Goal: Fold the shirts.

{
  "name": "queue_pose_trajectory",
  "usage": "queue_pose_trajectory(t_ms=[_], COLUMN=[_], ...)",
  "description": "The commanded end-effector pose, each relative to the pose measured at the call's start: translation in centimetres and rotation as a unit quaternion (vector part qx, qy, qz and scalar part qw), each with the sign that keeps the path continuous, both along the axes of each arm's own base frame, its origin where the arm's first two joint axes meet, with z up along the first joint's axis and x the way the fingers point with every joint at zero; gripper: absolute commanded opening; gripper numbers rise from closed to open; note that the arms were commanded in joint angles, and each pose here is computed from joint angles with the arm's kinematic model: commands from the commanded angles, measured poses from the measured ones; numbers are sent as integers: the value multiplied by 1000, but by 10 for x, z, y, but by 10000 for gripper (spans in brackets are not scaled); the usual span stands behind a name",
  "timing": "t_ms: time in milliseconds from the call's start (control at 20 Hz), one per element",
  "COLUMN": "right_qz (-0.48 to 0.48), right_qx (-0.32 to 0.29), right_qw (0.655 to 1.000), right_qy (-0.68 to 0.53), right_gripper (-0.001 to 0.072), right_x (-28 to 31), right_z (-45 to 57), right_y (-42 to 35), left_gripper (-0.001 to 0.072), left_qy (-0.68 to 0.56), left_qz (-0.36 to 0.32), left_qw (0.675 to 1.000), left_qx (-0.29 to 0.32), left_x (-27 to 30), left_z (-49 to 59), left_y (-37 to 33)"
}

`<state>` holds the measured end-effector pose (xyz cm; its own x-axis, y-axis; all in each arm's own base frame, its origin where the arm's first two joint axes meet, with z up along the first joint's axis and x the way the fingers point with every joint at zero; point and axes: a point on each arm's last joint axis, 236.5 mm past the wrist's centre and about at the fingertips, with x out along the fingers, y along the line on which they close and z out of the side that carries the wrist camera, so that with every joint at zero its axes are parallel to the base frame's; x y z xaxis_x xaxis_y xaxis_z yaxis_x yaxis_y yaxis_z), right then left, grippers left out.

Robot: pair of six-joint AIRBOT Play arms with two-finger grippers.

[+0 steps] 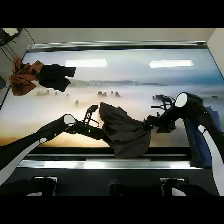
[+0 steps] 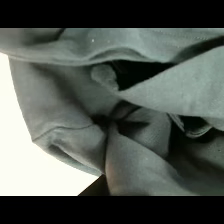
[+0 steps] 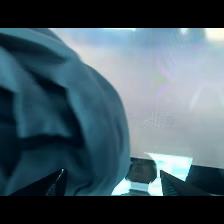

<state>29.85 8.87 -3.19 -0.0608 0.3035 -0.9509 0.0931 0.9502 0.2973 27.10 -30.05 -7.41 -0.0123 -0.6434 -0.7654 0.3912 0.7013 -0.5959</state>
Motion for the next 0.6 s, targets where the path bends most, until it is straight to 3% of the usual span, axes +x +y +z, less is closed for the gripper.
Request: queue_pose_trajectory(t_ms=[0, 50, 100, 200, 400, 500, 550], right_qz=[-21, -31, -42, -58, -11, 1, -2], right_qx=[8, 21, 39, 68, 49, 13, -2], right_qw=[1000, 999, 998, 996, 993, 969, 941], right_qy=[10, 9, 11, 7, -104, -247, -338], right_gripper=[665, 663, 601, 39, 47, 47, 47], right_x=[-3, 1, 6, 13, 51, 93, 113], right_z=[-30, -35, -38, -37, 16, 101, 165], right_y=[4, 10, 19, 32, 22, 5, -3], left_gripper=[29, 29, 29, 28, 26, 26, 26], left_qy=[12, 12, 13, 13, -98, -216, -285], left_qz=[-7, -9, -11, -16, -8, 20, 38], left_qw=[1000, 1000, 1000, 1000, 995, 976, 958], left_qx=[-1, -1, -1, -1, -2, -10, -20], left_x=[-6, -7, -8, -10, 35, 75, 91], left_z=[1, 1, 1, 2, 70, 157, 216], left_y=[1, 0, -1, -1, 12, 31, 44])
